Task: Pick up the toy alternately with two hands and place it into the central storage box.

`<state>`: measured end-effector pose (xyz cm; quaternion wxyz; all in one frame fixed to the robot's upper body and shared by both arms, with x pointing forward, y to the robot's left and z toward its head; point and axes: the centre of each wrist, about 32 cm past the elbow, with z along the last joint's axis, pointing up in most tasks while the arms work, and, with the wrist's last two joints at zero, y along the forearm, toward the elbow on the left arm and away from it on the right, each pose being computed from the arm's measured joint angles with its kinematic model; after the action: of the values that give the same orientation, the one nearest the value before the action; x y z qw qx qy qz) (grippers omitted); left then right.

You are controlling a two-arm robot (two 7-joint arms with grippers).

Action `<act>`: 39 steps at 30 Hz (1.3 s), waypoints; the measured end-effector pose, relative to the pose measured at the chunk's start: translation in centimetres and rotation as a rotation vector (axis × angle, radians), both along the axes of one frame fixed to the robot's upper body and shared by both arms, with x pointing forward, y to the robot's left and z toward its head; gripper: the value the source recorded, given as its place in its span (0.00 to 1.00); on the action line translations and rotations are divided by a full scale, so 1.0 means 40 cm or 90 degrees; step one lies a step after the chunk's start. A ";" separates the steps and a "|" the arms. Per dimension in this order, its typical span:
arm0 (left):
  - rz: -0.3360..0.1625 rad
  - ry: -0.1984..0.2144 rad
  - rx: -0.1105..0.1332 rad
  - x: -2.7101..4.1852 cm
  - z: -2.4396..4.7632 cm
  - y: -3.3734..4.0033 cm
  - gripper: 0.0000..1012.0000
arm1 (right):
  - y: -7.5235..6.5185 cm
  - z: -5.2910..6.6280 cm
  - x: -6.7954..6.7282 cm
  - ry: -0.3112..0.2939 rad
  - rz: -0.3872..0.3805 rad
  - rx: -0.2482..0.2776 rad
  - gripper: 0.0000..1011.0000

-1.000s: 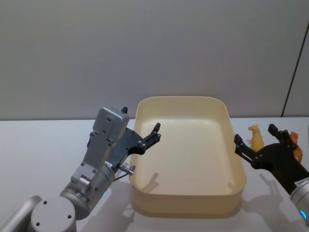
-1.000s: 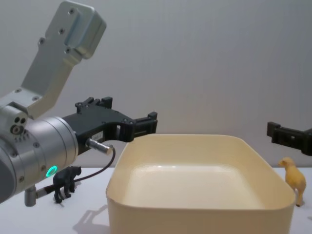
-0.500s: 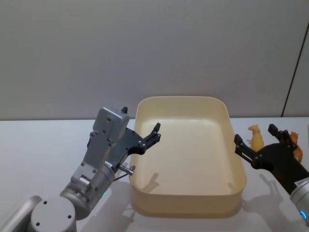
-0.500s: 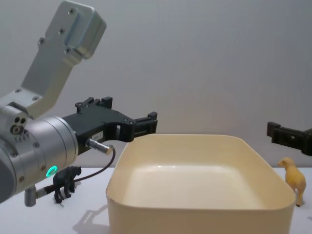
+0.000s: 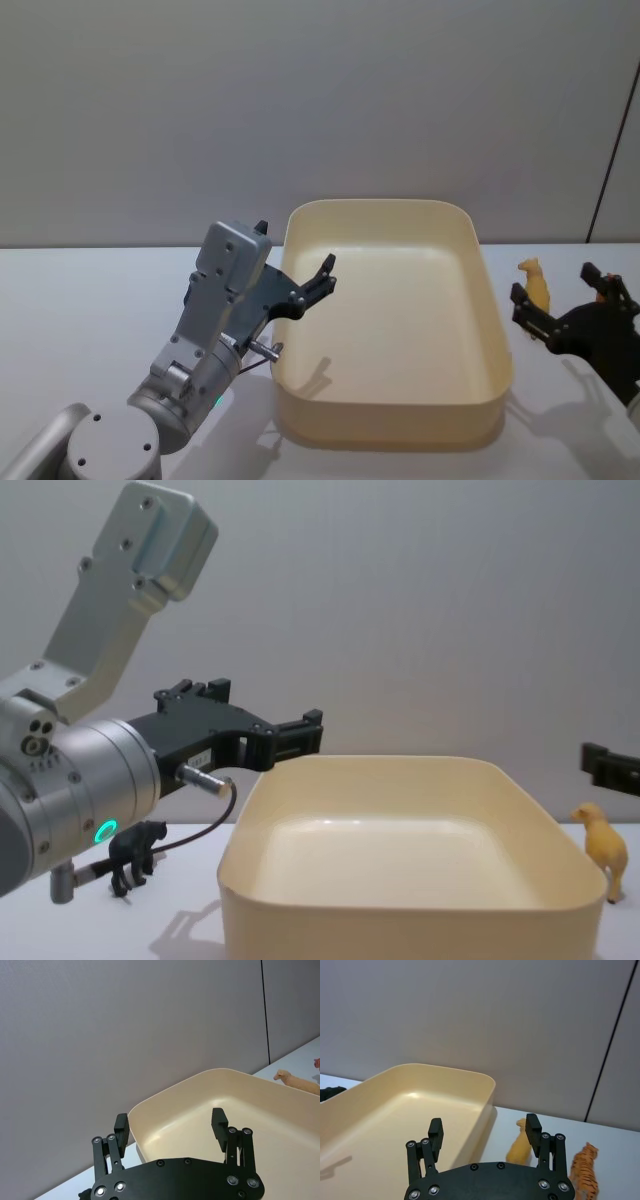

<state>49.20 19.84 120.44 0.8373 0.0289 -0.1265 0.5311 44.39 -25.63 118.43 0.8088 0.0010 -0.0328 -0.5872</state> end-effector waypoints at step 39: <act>0.000 0.000 0.000 0.000 0.000 0.000 0.99 | -0.124 -0.065 0.073 0.149 -0.174 -0.020 0.99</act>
<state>49.20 19.84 120.44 0.8373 0.0289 -0.1265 0.5311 47.33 -30.59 115.84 0.7199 -0.0844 0.0522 -0.6869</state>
